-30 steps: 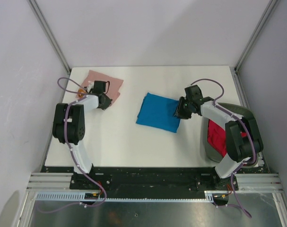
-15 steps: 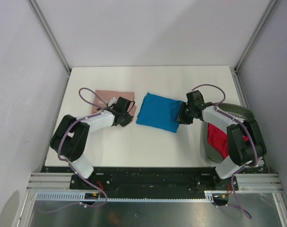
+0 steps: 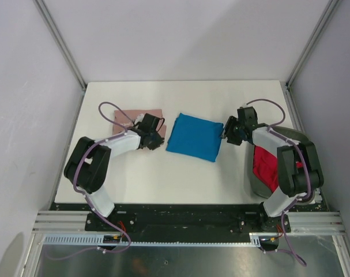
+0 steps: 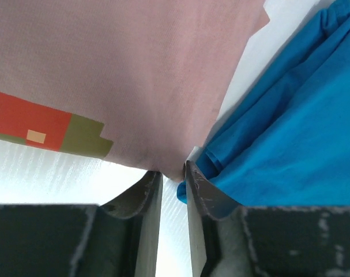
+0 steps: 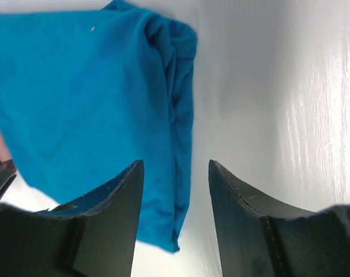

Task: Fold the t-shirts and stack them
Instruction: Put the neatly folded tshirt into the corner of the board with both arms

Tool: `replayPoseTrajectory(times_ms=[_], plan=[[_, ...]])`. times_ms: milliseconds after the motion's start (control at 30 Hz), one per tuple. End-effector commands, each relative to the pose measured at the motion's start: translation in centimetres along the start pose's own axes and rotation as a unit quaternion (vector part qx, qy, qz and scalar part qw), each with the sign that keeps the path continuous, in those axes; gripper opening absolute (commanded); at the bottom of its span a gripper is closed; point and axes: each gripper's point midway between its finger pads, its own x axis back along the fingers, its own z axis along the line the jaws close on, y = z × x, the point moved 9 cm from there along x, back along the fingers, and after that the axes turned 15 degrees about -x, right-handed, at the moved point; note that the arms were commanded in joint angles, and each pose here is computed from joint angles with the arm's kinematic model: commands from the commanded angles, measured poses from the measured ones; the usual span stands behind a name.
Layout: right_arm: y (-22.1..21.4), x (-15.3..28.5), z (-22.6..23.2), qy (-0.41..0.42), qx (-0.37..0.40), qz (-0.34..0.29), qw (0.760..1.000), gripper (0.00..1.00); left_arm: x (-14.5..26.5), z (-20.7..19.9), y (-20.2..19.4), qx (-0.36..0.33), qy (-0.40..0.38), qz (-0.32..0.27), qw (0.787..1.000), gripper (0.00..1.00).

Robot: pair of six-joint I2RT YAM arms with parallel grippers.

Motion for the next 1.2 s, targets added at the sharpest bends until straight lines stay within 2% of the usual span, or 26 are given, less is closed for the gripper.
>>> replayPoseTrajectory(times_ms=[0,233,533,867,1167], plan=[[2.0,-2.5,0.8,0.022,0.003,-0.042,0.999,0.54,1.2,-1.2,1.0,-0.053,-0.052,-0.001,0.997,0.29],[3.4,-4.4,1.2,0.032,-0.008,-0.068,0.997,0.55,3.3,-1.6,0.1,-0.114,-0.096,0.002,0.989,0.33],[5.5,-5.0,1.3,0.068,-0.05,-0.093,0.992,0.56,5.0,-1.7,-1.4,-0.147,-0.129,0.013,0.981,0.32],[5.7,-6.4,1.6,0.083,-0.075,-0.07,0.991,0.57,4.4,-1.8,-2.6,-0.164,-0.132,0.035,0.977,0.3],[6.4,-4.9,2.8,0.113,-0.08,-0.08,0.987,0.57,4.0,-1.7,-3.4,-0.17,-0.13,0.047,0.976,0.29]])
